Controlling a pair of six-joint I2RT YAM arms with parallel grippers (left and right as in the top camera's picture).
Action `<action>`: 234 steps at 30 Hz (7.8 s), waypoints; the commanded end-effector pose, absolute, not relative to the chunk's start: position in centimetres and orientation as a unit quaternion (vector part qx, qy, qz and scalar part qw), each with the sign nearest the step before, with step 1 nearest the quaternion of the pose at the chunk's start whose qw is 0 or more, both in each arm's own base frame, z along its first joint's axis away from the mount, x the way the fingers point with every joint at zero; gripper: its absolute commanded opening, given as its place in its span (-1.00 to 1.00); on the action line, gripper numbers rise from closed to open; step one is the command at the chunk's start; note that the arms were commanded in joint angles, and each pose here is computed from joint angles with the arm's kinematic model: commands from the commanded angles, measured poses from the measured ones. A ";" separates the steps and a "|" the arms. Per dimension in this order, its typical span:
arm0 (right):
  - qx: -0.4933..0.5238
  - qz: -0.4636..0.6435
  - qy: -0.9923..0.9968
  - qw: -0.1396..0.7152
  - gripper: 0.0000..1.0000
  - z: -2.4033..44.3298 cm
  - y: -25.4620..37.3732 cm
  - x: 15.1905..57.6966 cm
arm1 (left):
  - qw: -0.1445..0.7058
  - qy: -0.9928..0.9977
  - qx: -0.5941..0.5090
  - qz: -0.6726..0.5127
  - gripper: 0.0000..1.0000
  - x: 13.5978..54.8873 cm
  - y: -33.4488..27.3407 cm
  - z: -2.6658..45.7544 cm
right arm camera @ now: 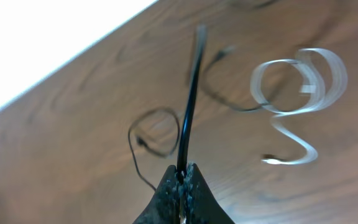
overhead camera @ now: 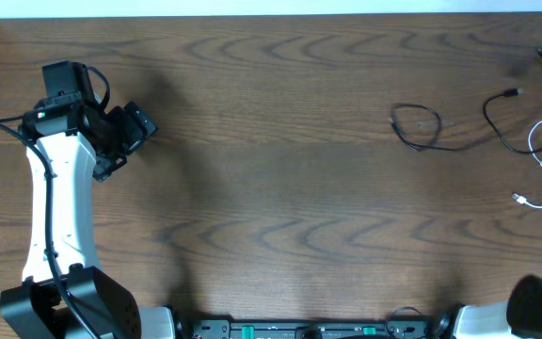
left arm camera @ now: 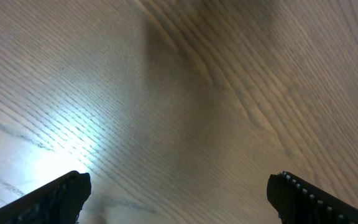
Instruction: Untangle cables
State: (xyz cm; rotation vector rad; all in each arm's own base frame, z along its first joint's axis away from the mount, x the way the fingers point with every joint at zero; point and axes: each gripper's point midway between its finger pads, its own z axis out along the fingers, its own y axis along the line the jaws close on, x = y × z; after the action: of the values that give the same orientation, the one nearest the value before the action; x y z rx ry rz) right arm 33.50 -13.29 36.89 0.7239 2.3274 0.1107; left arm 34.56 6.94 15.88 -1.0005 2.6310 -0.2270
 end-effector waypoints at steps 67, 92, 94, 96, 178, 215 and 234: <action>-0.074 0.175 0.958 0.215 0.99 34.1 5.2 30.8 | 0.155 0.920 -0.351 -0.076 0.92 34.4 7.0 15.6; -0.140 0.161 0.922 0.324 0.99 38.4 7.9 29.2 | 0.155 0.920 -0.351 -0.076 0.92 34.4 7.0 15.6; -0.158 0.141 0.910 0.356 0.99 38.6 8.4 29.3 | 0.155 0.920 -0.351 -0.077 0.93 34.4 7.0 15.6; -0.168 0.117 0.899 0.387 0.98 38.3 8.6 29.3 | 0.155 0.920 -0.351 -0.077 0.93 34.4 7.0 15.6; -0.092 0.036 0.727 0.679 0.99 15.7 4.5 24.2 | 0.155 0.920 -0.351 -0.077 0.92 34.4 7.0 15.6; -0.092 0.036 0.727 0.679 0.99 15.7 4.5 24.2 | 0.624 0.779 -0.058 -0.036 0.93 32.9 1.5 22.5; -0.092 0.036 0.727 0.679 0.99 15.7 4.5 24.2 | 0.681 0.732 0.001 0.025 0.93 26.7 0.9 18.4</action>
State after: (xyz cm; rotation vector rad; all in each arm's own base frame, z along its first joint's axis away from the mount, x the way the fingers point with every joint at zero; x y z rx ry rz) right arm 24.22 4.56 15.72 -0.2206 1.6318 0.0767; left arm 27.37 0.84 18.86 -0.0308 1.6733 0.0114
